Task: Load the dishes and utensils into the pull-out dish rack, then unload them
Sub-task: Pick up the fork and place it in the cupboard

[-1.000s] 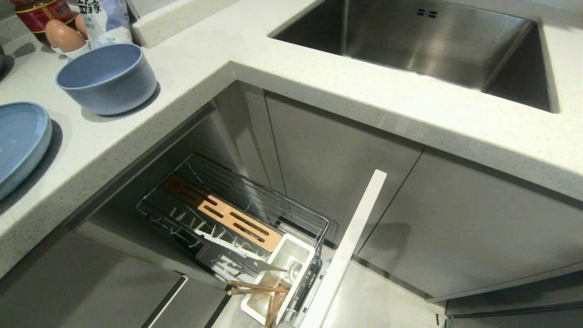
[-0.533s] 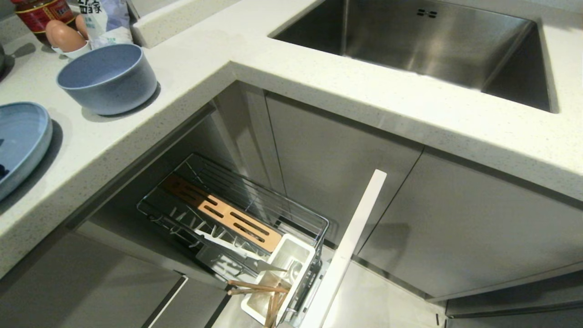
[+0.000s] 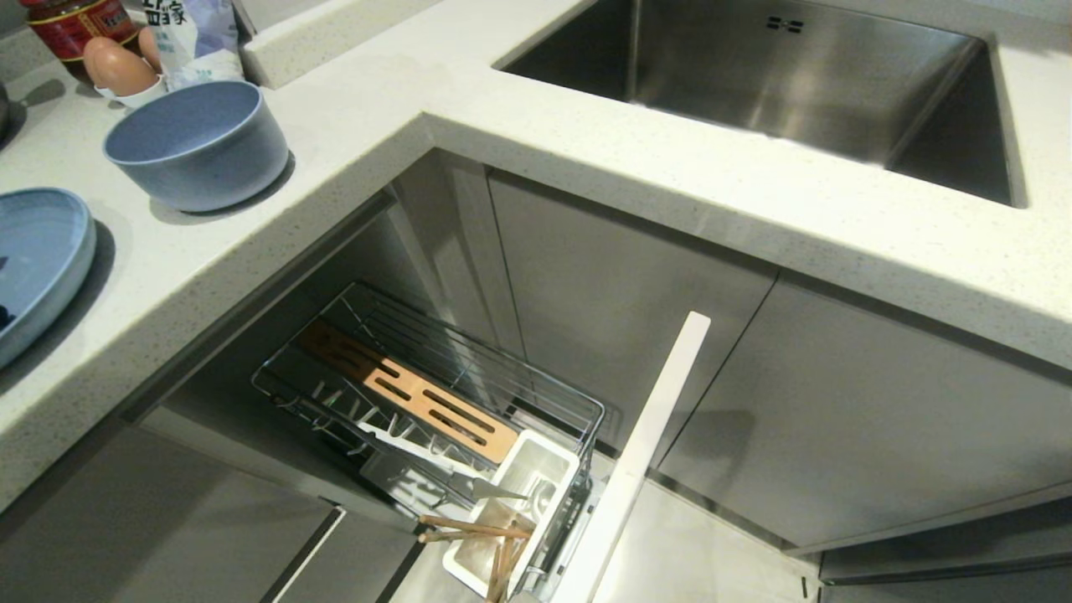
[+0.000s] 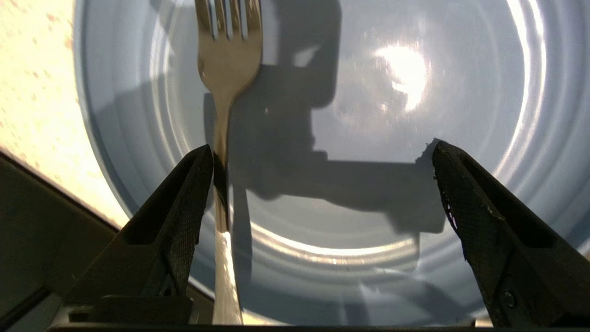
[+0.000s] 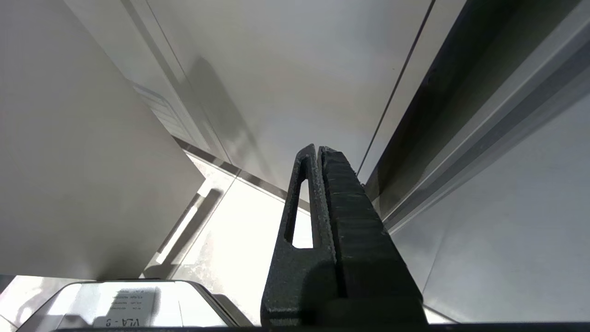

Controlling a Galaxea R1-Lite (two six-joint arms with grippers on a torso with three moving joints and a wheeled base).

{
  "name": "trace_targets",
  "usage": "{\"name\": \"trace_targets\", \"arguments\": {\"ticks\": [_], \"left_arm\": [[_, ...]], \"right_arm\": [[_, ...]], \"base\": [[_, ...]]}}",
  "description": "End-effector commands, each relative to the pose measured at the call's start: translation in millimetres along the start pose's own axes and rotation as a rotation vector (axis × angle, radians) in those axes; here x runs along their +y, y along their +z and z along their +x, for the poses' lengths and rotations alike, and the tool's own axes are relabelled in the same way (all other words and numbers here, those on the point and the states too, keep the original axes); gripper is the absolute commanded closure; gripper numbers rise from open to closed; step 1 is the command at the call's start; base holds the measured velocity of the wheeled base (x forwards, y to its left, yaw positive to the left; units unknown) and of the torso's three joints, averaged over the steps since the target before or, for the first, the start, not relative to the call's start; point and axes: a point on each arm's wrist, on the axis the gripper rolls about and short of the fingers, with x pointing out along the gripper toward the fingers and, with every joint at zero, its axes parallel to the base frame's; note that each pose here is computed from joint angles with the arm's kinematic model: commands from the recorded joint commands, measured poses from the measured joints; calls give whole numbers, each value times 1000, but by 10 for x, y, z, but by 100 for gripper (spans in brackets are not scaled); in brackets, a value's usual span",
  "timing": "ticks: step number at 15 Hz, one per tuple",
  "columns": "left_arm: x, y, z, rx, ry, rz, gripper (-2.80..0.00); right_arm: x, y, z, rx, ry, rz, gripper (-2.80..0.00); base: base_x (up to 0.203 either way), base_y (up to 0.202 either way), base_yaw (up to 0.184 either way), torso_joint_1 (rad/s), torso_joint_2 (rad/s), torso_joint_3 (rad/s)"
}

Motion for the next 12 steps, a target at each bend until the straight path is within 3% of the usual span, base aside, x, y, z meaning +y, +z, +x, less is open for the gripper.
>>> {"name": "trace_targets", "arguments": {"ticks": [1, 5, 12], "left_arm": [[-1, -15, -2, 12, -3, -3, -280], [-34, -66, -3, 52, -50, -14, -280], [-39, -77, -11, 44, -65, -58, -280]], "right_arm": [[0, -2, 1, 1, 0, 0, 0], [0, 0, 0, 0, 0, 0, 0], [0, -4, 1, 1, 0, 0, 0]], "base": [[0, 0, 0, 0, 0, 0], [0, 0, 0, 0, 0, 0], [0, 0, 0, 0, 0, 0]]}}
